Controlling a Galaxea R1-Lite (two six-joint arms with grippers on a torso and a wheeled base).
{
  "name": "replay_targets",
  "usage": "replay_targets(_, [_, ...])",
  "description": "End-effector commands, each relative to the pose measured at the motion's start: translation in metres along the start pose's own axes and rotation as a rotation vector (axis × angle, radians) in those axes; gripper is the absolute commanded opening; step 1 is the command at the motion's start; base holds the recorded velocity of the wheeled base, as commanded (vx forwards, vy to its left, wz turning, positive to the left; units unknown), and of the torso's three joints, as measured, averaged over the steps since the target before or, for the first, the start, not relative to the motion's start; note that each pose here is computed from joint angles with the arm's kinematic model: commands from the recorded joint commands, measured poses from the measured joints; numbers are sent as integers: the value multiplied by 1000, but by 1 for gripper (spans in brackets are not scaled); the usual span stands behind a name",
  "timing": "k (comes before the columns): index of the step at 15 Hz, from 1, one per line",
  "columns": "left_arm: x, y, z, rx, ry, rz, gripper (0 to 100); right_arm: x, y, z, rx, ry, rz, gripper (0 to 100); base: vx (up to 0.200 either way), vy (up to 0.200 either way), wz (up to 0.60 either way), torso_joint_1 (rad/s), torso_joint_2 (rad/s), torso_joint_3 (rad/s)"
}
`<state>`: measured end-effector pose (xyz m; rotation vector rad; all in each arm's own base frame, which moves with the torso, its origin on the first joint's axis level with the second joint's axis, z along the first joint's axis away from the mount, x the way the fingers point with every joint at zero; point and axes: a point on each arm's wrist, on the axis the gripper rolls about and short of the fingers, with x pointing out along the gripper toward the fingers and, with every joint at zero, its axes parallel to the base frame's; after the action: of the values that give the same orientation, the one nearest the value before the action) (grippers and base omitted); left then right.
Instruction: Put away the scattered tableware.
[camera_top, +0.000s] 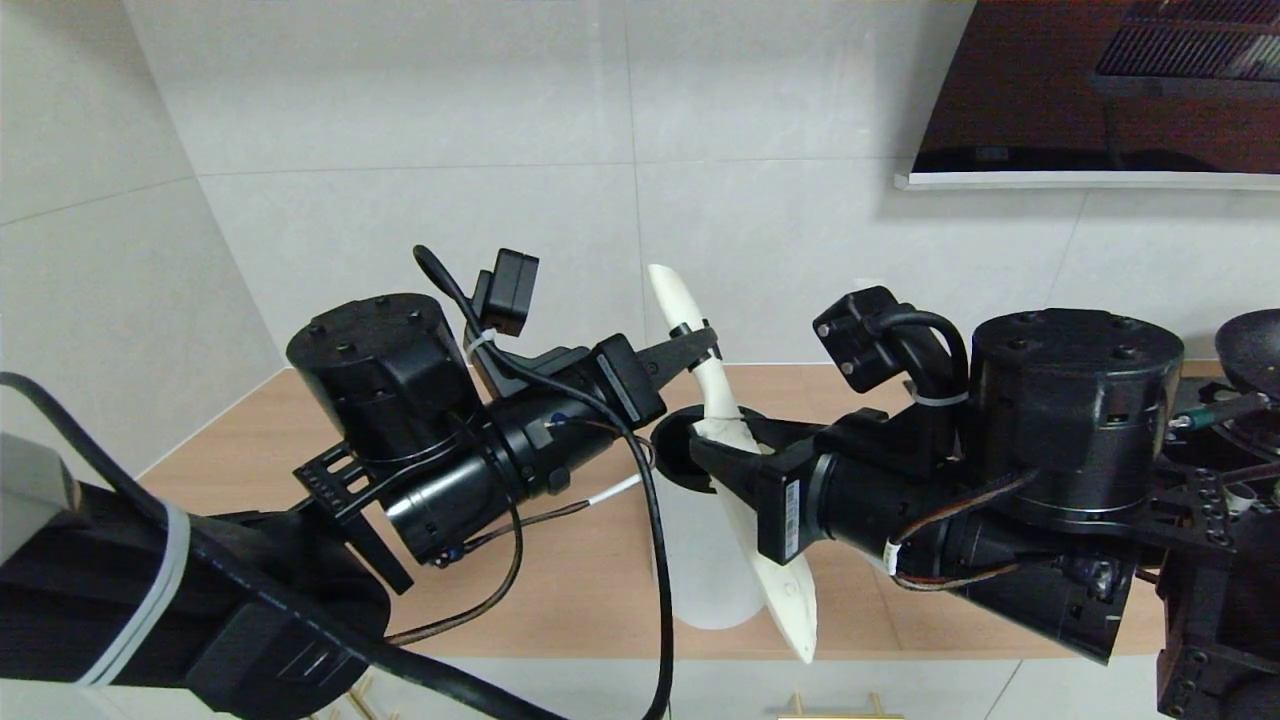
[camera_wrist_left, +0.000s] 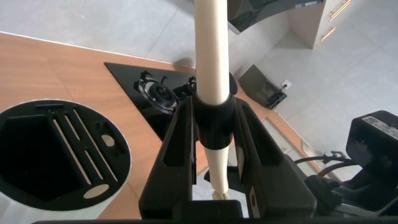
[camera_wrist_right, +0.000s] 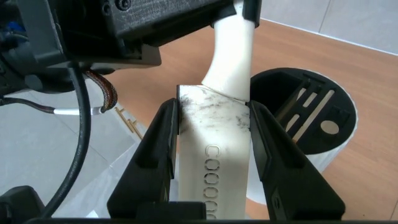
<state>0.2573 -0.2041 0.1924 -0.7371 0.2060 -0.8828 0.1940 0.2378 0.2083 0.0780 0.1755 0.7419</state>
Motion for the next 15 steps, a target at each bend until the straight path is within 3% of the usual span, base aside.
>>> replay_targets(1, [0,-1,1,0,-1,-4,0,0,0,-1,0,2,0,100,0,0,0,0,0,0])
replay_targets(6, [-2,-7,7,9,-27,-13,0,-2,0,2,4,-16,1,100,0,0,0,0,0,0])
replay_targets(8, [-8,-16,20,42,-66,-17,0,-12,-4,13,7,-58,-34,100,0,0,0,0,0,0])
replay_targets(10, [-15,-27,44,99,-134,26,0,-33,-21,31,15,-120,-81,100,0,0,0,0,0,0])
replay_targets(12, [-13,-47,79,160,-245,154,0,-66,-39,52,22,-172,-138,100,0,0,0,0,0,0])
replay_targets(13, [-11,-55,89,193,-260,185,0,-78,-42,58,23,-184,-138,100,0,0,0,0,0,0])
replay_targets(15, [-4,-58,93,298,-279,283,0,-93,-49,66,22,-208,-138,100,0,0,0,0,0,0])
